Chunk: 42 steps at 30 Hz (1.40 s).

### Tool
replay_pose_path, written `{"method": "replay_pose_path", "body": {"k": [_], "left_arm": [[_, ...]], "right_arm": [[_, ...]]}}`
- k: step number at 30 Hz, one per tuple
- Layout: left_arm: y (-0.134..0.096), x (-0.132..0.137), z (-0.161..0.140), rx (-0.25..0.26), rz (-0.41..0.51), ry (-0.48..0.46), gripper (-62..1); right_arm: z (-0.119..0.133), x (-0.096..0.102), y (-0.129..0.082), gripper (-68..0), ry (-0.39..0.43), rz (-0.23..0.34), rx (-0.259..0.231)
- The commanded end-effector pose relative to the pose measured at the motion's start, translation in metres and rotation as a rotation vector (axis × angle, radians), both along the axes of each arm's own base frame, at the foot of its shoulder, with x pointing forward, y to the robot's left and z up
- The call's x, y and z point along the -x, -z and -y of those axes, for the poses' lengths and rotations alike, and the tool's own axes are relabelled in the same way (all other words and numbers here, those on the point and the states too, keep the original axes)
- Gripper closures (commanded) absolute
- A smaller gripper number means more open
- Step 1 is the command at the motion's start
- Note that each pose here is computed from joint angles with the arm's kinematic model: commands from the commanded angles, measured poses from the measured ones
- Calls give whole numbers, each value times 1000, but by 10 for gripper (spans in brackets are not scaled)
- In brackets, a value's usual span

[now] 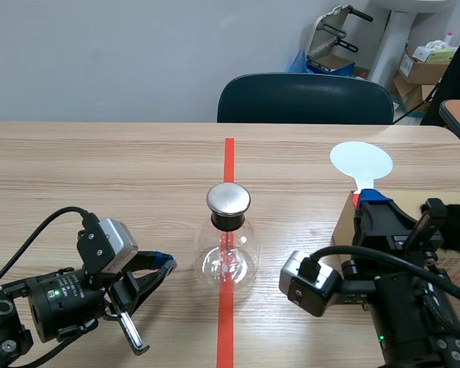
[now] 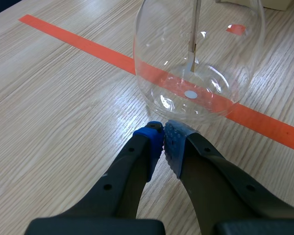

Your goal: Do the electroscope experiment

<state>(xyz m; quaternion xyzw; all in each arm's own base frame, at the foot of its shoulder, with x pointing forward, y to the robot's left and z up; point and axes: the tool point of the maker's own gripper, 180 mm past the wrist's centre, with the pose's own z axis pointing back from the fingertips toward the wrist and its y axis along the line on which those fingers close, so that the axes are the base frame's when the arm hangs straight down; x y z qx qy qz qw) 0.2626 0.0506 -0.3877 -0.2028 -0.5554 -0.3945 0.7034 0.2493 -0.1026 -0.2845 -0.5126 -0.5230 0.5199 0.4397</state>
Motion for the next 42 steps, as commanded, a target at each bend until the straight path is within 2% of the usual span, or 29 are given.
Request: {"method": "replay_pose_path", "body": {"k": [1, 12, 16, 23, 33, 38, 42], "left_arm": [[-8, -3, 5, 29, 19, 1, -56], [-8, -3, 5, 29, 19, 1, -56], [-8, -3, 5, 29, 19, 1, -56], [-8, -3, 5, 29, 19, 1, -56], [-8, -3, 5, 29, 19, 1, -56], [-8, -3, 5, 29, 19, 1, -56], [-8, -3, 5, 29, 19, 1, -56]], "right_arm": [[2, -3, -11, -6, -5, 39, 1], [1, -3, -11, -6, -5, 39, 1], [-5, -3, -11, -6, -40, 37, 5], [-37, 4, -8, -6, -220, 24, 23], [-83, 27, -2, -6, -505, 5, 51], [-97, 37, 0, -6, -601, -2, 60], [-102, 42, 1, -6, -644, -5, 65]]}}
